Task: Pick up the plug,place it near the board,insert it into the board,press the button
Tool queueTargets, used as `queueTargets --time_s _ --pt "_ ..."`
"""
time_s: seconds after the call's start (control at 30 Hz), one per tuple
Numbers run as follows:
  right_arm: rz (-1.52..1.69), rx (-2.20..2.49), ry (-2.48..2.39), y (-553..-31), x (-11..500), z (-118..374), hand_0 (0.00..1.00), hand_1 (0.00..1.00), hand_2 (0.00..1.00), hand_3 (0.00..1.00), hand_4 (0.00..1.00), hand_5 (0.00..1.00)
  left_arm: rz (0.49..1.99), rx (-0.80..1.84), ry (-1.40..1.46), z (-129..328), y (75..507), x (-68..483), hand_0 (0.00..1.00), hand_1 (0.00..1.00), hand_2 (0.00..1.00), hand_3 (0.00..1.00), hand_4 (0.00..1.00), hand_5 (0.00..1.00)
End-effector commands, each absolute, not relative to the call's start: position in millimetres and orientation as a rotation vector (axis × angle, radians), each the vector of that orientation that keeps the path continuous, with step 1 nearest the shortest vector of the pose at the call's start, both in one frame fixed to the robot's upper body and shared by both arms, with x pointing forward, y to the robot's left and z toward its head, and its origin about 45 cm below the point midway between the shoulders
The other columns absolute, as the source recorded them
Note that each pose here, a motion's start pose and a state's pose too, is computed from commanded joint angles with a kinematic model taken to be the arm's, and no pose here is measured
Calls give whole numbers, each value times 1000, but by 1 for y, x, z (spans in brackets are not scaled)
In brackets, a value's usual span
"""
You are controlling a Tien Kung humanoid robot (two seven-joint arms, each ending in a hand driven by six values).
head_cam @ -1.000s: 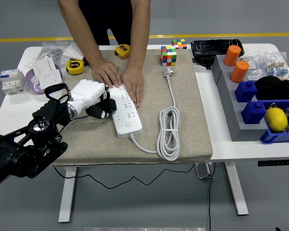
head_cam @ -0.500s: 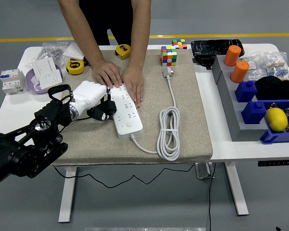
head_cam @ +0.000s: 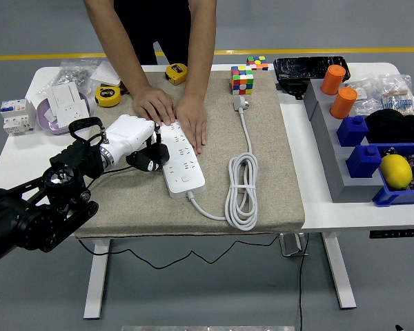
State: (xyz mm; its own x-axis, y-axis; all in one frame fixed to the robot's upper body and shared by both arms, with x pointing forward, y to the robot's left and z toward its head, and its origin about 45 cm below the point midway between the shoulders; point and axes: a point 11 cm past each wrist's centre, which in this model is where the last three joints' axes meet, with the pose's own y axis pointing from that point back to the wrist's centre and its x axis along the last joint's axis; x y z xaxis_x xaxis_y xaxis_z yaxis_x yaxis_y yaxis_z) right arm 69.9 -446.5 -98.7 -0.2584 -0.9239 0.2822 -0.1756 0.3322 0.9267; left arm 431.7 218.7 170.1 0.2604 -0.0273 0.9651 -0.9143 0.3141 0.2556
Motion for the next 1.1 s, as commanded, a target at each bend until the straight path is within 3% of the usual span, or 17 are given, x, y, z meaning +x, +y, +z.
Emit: queueTargets --time_s 0.03,0.2,0.23,0.4,0.43,0.8,0.83,1.0,1.03,1.1 --pt "-1019 1002 -1675 -446 70 -99 820 712 701 709 998 890 791 1077 -1137 170 219 432 535 683 616 614 906 307" --pt "-1055 1016 -1675 -445 70 -99 820 712 701 709 998 890 785 1084 -1125 167 220 431 535 683 616 614 906 307" --pt "-1071 1021 -1670 -444 70 -100 998 837 755 749 998 920 785 1085 -1124 167 220 431 636 770 740 803 934 322" --pt "-1129 1038 -1641 -439 68 -101 998 837 755 749 998 920 792 1076 -1128 169 219 432 636 770 740 803 934 322" --pt "-1132 1039 -1639 -439 68 -101 998 917 797 781 998 974 792 1076 -1129 170 219 432 692 807 783 843 958 351" --pt "-1127 1043 -1652 -440 69 -101 998 913 793 778 998 967 788 1065 -1120 175 217 432 695 820 793 853 978 362" --pt "-1125 1043 -1654 -440 70 -101 998 905 788 774 998 955 784 1066 -1118 175 217 432 734 857 838 879 998 495" --pt "-1117 1037 -1659 -440 69 -101 998 905 788 774 998 955 773 1037 -1114 188 208 430 734 857 838 879 998 495" --pt "-1115 1037 -1661 -440 69 -101 998 892 779 770 998 937 778 1027 -1114 192 206 430 823 946 926 926 998 709" --pt "-1112 1037 -1662 -440 70 -101 998 892 779 770 998 937 790 1007 -1111 200 204 430 823 946 926 926 998 709"
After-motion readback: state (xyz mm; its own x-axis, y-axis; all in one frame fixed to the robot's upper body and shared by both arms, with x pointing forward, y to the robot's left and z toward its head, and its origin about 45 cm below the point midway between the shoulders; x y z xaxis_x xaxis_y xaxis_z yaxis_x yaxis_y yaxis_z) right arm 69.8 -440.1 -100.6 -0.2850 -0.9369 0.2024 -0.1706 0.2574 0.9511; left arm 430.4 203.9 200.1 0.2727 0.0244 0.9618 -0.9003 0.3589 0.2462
